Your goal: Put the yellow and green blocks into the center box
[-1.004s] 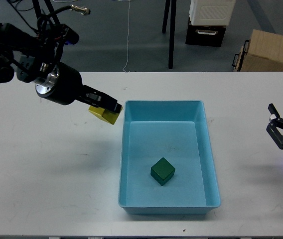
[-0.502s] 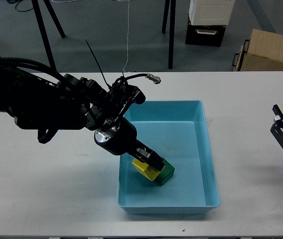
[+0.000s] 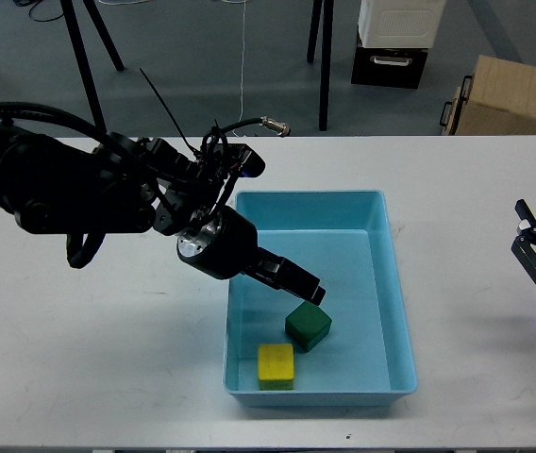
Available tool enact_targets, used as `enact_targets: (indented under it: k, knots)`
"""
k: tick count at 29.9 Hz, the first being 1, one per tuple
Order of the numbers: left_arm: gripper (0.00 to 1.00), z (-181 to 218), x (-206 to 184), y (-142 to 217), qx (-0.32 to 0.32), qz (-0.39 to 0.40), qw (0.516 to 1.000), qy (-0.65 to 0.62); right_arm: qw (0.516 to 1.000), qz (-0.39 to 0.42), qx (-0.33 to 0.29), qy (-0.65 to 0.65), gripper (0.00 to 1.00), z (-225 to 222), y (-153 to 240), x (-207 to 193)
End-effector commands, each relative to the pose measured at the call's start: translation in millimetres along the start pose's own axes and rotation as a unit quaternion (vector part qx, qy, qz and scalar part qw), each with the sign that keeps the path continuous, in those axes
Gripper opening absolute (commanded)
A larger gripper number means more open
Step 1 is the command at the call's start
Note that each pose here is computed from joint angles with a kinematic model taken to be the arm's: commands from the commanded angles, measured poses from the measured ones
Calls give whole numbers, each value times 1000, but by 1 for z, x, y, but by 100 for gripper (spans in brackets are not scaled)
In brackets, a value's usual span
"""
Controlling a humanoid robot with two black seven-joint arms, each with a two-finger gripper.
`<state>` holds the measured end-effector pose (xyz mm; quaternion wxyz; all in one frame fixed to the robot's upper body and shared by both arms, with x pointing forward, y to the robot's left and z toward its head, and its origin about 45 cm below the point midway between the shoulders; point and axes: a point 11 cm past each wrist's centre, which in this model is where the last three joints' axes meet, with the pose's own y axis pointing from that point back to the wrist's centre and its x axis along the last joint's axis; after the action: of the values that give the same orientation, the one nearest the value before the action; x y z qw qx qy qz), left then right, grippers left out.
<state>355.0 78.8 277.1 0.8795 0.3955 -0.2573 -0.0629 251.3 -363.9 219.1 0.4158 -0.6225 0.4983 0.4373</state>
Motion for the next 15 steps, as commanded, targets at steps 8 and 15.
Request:
enact_targets:
  k: [8, 15]
  knots:
    - [100, -18, 113, 113, -190, 349, 906, 143, 1000, -1, 1, -4, 100, 3, 0, 1]
    - [100, -45, 110, 151, -302, 435, 816, 230, 1000, -1, 1, -5, 100, 3, -1, 1]
